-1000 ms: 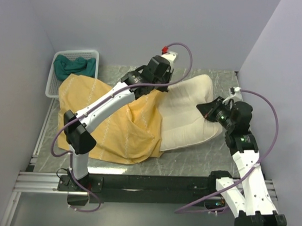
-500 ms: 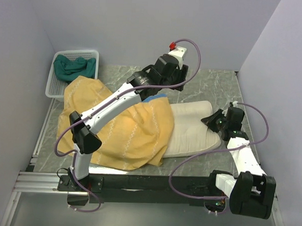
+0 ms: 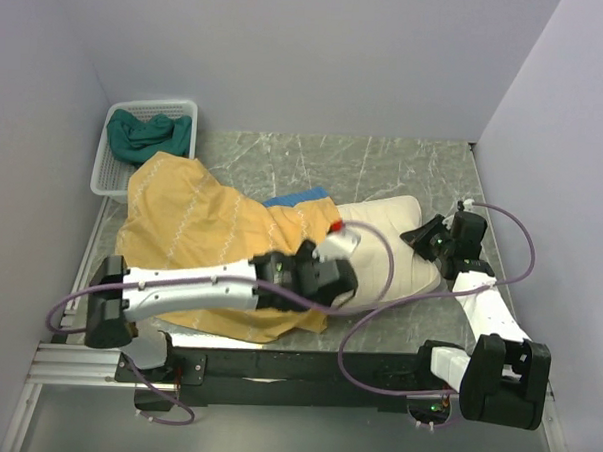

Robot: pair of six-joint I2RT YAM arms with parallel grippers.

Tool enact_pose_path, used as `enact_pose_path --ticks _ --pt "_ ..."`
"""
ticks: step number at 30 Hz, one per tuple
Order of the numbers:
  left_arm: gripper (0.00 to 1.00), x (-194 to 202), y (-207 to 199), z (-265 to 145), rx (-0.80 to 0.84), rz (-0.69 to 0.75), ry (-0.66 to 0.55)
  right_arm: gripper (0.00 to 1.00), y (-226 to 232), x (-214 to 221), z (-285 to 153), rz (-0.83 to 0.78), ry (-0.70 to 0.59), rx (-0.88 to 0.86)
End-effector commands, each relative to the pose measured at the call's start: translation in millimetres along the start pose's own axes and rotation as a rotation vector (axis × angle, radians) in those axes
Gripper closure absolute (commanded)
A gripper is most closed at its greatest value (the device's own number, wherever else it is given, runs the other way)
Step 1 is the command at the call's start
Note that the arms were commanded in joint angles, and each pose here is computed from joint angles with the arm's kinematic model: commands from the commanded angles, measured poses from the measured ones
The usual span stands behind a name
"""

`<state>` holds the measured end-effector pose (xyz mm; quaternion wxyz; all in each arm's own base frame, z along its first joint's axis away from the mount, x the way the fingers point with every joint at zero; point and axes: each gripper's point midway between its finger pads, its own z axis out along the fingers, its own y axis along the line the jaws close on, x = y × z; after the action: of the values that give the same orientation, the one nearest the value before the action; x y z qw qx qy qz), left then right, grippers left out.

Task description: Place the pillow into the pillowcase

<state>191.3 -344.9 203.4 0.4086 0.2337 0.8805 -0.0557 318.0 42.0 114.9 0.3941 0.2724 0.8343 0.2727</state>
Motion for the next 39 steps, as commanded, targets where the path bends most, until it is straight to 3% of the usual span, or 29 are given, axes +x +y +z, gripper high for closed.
enact_pose_path --ticks 1,6,12,16,20,24,30,33,36,37,39 --pt "0.36 47.1 -40.8 -32.3 0.146 -0.144 0.037 1.00 31.5 -33.7 -11.1 -0.052 -0.111 -0.090" --pt "0.32 107.4 -57.4 -9.0 0.072 -0.106 0.131 1.00 34.0 -34.0 -16.1 -0.058 -0.117 -0.094" --pt "0.31 120.5 -95.2 8.8 0.112 -0.117 0.138 1.00 32.9 -31.6 -18.6 -0.064 -0.111 -0.089" --pt "0.36 120.8 -105.0 9.0 0.106 -0.132 0.129 1.00 31.8 -30.9 -18.8 -0.072 -0.114 -0.088" --pt "0.38 133.4 -97.5 14.4 0.045 -0.126 0.150 1.00 30.3 -28.2 -16.5 -0.068 -0.104 -0.091" --pt "0.36 145.2 -67.7 30.5 -0.143 -0.081 0.132 1.00 32.5 -25.4 -15.6 -0.062 -0.094 -0.109" --pt "0.38 136.2 -43.5 42.8 -0.280 -0.033 0.085 1.00 36.5 -29.1 -18.9 -0.072 -0.102 -0.113" --pt "0.48 131.0 -36.4 47.5 -0.301 -0.039 0.065 1.00 38.8 -30.1 -21.5 -0.076 -0.106 -0.117" --pt "0.71 121.8 -36.0 53.7 -0.296 -0.033 0.054 1.00 40.7 -31.1 -23.7 -0.076 -0.110 -0.121" --pt "0.84 118.1 -40.6 54.0 -0.274 -0.034 0.052 1.00 41.8 -31.9 -24.5 -0.078 -0.114 -0.124" --pt "0.94 103.0 -59.8 49.6 -0.176 -0.028 0.041 1.00 42.5 -32.5 -26.0 -0.080 -0.114 -0.121"
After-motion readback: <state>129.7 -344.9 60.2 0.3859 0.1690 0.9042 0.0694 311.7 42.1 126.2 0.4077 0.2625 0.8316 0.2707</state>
